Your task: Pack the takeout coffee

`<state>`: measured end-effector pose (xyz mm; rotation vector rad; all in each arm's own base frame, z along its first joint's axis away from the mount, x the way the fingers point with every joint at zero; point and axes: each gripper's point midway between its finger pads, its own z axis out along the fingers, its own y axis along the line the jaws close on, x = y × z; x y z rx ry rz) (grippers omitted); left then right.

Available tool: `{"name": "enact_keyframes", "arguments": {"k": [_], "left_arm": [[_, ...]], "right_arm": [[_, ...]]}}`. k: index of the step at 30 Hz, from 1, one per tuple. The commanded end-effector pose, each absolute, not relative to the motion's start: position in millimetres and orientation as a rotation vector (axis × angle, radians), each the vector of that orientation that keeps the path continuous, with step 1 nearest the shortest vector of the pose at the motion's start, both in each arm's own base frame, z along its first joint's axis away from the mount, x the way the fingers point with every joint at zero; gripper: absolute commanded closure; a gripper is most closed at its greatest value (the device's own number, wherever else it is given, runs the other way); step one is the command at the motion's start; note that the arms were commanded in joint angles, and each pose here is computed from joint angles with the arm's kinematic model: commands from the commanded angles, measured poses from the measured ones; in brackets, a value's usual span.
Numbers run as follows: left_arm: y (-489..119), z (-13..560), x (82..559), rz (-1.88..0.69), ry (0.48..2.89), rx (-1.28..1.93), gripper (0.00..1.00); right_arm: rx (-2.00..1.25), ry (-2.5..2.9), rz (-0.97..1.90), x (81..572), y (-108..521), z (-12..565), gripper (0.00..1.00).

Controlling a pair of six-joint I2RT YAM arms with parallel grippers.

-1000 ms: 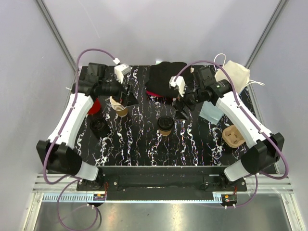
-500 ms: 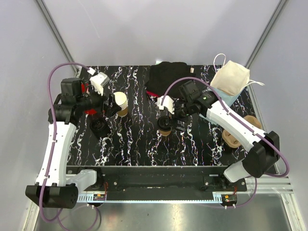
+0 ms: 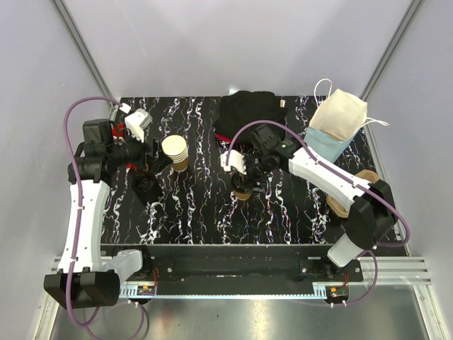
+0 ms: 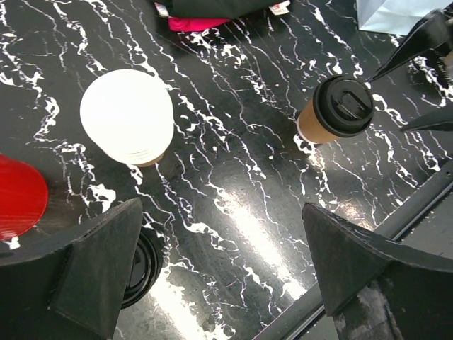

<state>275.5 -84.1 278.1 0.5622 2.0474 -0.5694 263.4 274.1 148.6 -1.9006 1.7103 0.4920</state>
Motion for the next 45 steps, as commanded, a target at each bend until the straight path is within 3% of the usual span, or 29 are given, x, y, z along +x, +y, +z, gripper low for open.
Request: {"name": "enact_keyframes", "arguments": {"k": [1,3,9,25,45], "left_arm": [[-87.0,287.9,277.2,-0.616,1.976,0.576,0.01],[-84.6,286.9,277.9,-0.621,1.978,0.561,0.01],[-84.9,286.5,276.7,-0.660,1.972,0.556,0.01],[-84.3,285.0,275.4,-0.692,1.970,0.546,0.01],[-82.9,282.4,276.1,-0.711,1.977,0.534,0.01]], "right_arm": [[-1.915,1.608,0.511,268.8,291.0,159.5,0.29],[-1.919,1.607,0.526,266.8,293.0,158.2,0.42],[-1.924,1.612,0.541,264.4,296.3,150.8,0.48],[-1.966,1.665,0.494,269.4,291.4,124.7,0.51],[-2.048,1.683,0.416,261.6,283.6,106.7,0.65]]}}
